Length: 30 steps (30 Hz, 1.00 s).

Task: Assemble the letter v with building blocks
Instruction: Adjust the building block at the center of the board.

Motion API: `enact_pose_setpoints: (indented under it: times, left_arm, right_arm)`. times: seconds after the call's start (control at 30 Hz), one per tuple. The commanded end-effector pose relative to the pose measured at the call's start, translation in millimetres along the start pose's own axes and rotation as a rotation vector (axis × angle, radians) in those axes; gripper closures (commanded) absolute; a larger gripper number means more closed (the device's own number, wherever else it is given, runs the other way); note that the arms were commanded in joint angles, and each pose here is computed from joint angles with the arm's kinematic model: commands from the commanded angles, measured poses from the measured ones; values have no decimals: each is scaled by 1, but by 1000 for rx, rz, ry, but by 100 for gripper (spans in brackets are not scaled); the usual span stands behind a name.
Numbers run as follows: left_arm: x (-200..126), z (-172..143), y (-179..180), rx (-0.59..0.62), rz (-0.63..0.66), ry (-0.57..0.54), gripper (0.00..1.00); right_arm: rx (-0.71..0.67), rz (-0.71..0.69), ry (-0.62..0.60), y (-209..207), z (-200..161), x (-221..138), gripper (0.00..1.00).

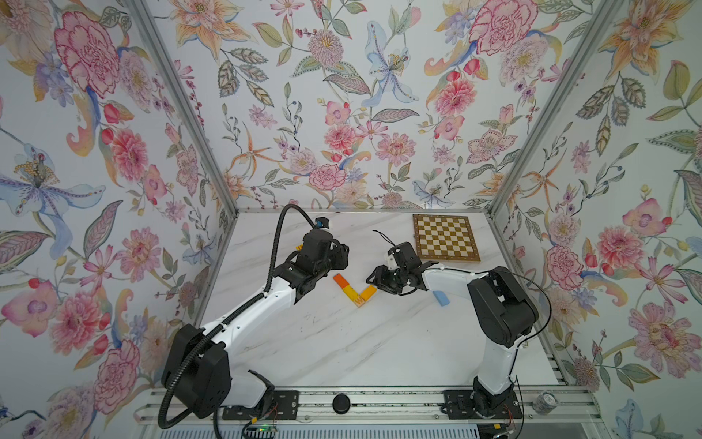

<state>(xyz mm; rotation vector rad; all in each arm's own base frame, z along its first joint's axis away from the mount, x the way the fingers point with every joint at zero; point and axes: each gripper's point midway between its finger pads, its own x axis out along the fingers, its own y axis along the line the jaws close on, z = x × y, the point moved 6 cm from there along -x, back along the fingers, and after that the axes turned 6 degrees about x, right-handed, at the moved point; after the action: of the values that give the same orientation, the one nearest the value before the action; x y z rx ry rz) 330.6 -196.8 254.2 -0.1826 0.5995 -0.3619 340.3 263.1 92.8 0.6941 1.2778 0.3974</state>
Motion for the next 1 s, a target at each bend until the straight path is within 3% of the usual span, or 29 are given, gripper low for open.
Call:
enact_pose_setpoints:
  times: [0.0, 0.97]
  left_arm:
    - [-5, 4, 2, -11, -5, -14, 46]
    - [-12, -3, 7, -17, 9, -12, 46]
  right_arm:
    - [0, 4, 10, -1, 1, 6, 42]
    - [3, -71, 22, -13, -1, 16, 45]
